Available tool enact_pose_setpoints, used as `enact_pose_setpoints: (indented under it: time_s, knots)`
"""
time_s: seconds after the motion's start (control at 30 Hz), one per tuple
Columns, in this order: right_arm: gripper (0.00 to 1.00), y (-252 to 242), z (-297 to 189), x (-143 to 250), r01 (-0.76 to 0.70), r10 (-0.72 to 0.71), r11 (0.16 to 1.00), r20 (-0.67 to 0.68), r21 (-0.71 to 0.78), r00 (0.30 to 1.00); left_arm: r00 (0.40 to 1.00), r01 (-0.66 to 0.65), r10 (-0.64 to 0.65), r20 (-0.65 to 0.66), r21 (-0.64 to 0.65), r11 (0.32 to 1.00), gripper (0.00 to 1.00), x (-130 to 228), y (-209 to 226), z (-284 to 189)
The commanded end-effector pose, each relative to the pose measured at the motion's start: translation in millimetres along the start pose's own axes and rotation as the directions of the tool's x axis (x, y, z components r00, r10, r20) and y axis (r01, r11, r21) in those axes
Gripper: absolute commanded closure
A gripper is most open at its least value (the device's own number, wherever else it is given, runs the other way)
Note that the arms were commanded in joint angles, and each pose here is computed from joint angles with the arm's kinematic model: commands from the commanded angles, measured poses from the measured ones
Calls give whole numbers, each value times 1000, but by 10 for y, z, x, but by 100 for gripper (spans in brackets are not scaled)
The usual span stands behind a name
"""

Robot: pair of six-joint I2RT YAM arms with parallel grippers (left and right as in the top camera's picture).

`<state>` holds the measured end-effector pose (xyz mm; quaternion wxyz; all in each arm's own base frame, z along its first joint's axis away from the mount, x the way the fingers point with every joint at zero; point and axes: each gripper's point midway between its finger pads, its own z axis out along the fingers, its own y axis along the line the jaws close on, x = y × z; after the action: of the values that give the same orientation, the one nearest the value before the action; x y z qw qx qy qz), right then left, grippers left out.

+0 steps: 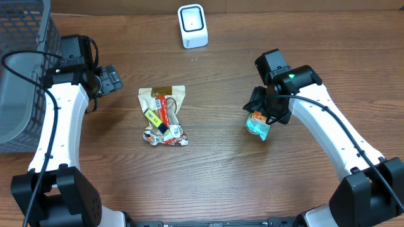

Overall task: Scan the item barcode
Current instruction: 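Grasp the orange Kleenex tissue pack with the right gripper, then carry the Kleenex pack left and set it beside the snack bundle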

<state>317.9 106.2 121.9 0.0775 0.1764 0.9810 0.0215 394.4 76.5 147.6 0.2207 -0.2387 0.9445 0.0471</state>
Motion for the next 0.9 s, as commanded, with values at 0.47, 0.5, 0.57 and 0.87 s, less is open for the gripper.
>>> enact_pose_setpoints:
  time_s: [0.47, 0.5, 0.57, 0.87]
  knots:
    - [57, 32, -7, -10, 10, -10, 1000, 2, -4, 1000, 999, -15, 15, 29, 14, 1000, 0, -72, -21, -90]
    - [58, 84, -31, -15, 9, -9, 1000, -2, -29, 1000, 999, -15, 15, 29, 14, 1000, 0, -72, -21, -90]
    - [59, 194, -78, -24, 10, -11, 996, -9, -83, 1000, 999, -15, 15, 29, 14, 1000, 0, -72, -21, -90]
    - [63, 773, -210, 18, 110, -115, 941, 3, -321, 993, 999, -15, 15, 29, 14, 1000, 0, -72, -21, -90]
